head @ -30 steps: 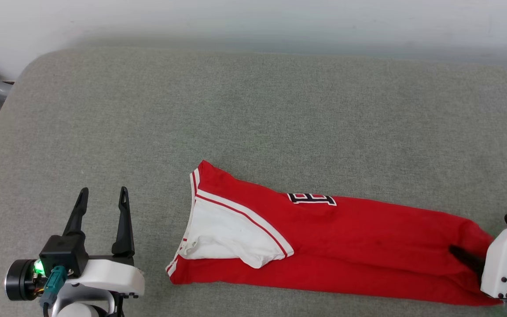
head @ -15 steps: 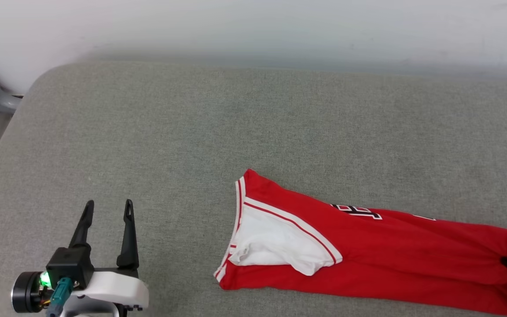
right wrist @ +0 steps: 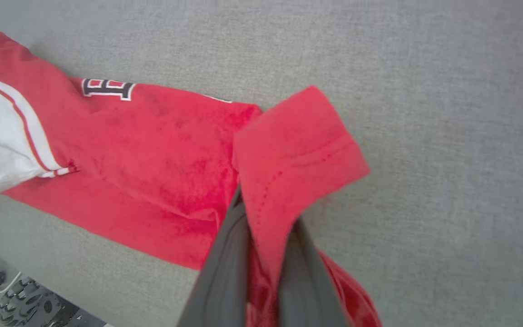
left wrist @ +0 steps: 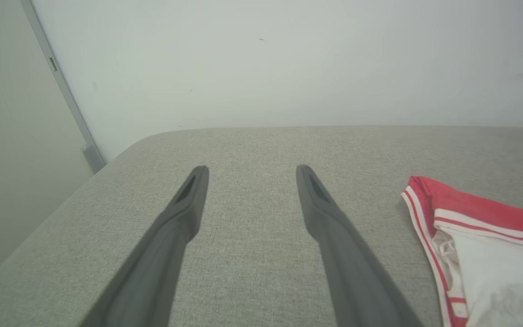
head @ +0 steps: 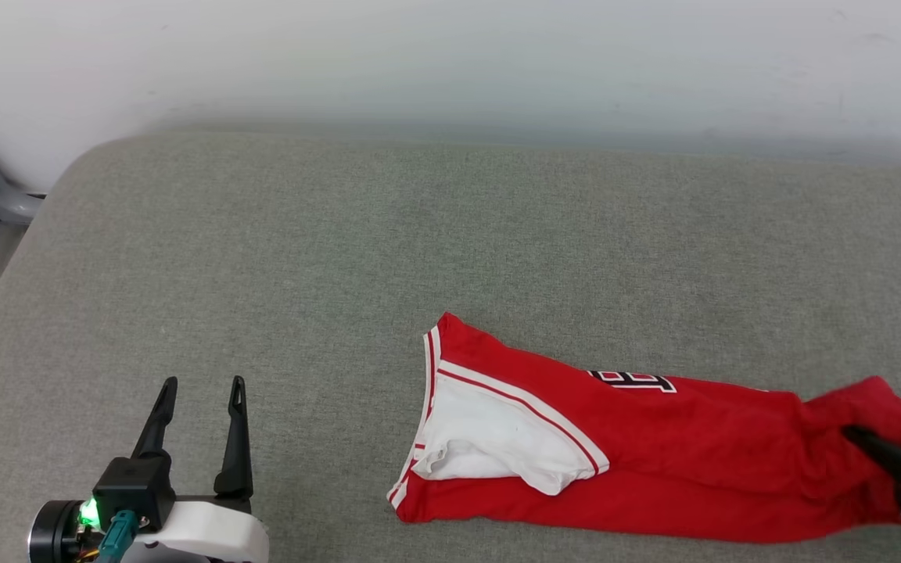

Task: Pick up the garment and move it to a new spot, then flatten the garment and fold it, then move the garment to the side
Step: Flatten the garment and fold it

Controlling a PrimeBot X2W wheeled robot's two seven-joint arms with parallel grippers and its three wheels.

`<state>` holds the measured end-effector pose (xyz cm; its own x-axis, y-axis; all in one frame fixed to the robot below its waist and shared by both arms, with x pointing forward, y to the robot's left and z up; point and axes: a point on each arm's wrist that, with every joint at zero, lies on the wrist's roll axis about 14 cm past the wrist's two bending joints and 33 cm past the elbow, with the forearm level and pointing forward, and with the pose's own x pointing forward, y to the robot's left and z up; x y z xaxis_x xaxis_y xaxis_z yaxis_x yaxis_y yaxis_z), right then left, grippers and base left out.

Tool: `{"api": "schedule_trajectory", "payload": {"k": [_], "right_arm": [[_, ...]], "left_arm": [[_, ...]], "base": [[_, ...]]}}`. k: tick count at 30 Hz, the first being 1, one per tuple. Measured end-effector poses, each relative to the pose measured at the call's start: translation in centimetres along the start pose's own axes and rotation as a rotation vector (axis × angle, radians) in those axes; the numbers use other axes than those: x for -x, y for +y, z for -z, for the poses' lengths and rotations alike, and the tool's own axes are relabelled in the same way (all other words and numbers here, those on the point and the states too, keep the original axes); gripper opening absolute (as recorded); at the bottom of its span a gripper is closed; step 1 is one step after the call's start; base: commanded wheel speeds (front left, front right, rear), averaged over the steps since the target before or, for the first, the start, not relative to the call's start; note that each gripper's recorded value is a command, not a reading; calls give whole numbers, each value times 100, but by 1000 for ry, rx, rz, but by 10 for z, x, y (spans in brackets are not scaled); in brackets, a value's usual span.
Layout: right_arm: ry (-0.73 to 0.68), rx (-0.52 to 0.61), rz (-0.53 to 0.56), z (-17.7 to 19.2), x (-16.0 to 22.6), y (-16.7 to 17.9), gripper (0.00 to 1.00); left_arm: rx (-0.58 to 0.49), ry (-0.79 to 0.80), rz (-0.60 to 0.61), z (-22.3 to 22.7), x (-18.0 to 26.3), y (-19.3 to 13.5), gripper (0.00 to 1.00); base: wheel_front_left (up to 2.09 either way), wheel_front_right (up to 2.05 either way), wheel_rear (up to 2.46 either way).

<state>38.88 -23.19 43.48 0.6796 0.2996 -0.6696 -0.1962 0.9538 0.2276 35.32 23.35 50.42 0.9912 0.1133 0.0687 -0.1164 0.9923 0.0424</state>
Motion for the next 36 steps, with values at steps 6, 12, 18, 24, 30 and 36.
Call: {"api": "schedule_trajectory", "payload": {"k": [6,12,18,24,30,36], "right_arm": [[-45,38,-164,-12,-4,63,0],[-47,110,-296,-21,-17,123,0],[-59,165,-417,-31,-47,187,0],[-37,191,-481,-28,-71,226,0],[37,269,-476,-8,-103,245,0],[128,313,-419,23,-121,231,0]], "left_arm": [[2,3,-1,1,0,0,100],[5,12,6,4,-1,-2,100],[4,23,2,8,-6,-1,100],[-1,31,-7,11,-9,3,100],[-2,44,-18,15,-13,6,100],[2,47,-22,17,-14,6,100]], "base": [[0,0,0],[0,0,0],[0,0,0],[0,0,0],[0,0,0],[0,0,0]]}}
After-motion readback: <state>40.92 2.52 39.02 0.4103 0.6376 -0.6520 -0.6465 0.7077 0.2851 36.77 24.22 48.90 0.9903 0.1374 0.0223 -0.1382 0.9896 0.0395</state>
